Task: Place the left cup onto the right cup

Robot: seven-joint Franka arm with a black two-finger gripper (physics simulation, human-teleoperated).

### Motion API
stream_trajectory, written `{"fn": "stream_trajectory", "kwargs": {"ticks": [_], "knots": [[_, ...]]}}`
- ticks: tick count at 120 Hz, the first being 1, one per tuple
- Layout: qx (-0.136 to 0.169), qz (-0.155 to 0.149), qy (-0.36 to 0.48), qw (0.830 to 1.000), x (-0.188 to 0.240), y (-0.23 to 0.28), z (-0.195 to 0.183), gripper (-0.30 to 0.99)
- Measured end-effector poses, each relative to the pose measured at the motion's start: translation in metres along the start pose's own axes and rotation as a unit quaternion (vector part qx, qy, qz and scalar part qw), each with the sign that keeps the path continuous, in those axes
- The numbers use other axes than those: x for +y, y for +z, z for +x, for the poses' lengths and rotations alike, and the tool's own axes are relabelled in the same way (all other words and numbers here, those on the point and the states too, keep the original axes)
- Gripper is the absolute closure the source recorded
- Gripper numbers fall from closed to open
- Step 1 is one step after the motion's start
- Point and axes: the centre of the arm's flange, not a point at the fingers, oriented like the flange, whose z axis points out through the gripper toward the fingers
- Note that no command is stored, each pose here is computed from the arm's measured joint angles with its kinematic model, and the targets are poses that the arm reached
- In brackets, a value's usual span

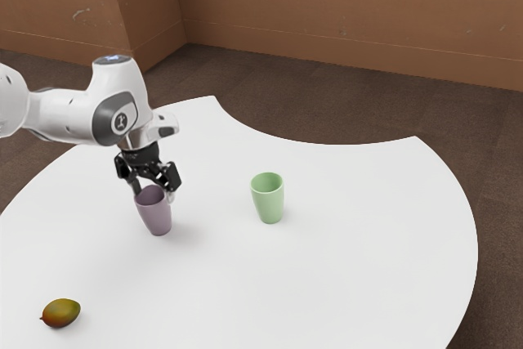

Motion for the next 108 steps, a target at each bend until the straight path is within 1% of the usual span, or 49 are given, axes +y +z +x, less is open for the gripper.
{"fn": "stream_trajectory", "kwargs": {"ticks": [24, 56, 60, 74, 83, 94, 108], "knots": [[0.011, 0.008, -0.004, 1.000, -0.003, 0.014, 0.015, 0.00], [0.000, 0.011, -0.009, 1.000, -0.001, 0.048, 0.022, 0.01], [0.000, 0.011, -0.010, 1.000, -0.001, 0.050, 0.022, 0.06], [0.001, 0.011, -0.010, 1.000, -0.001, 0.050, 0.023, 0.37], [0.002, 0.011, -0.009, 1.000, -0.001, 0.049, 0.023, 0.52], [0.003, 0.011, -0.008, 1.000, 0.000, 0.048, 0.023, 0.63], [0.004, 0.011, -0.006, 1.000, 0.000, 0.048, 0.023, 0.71]]}}
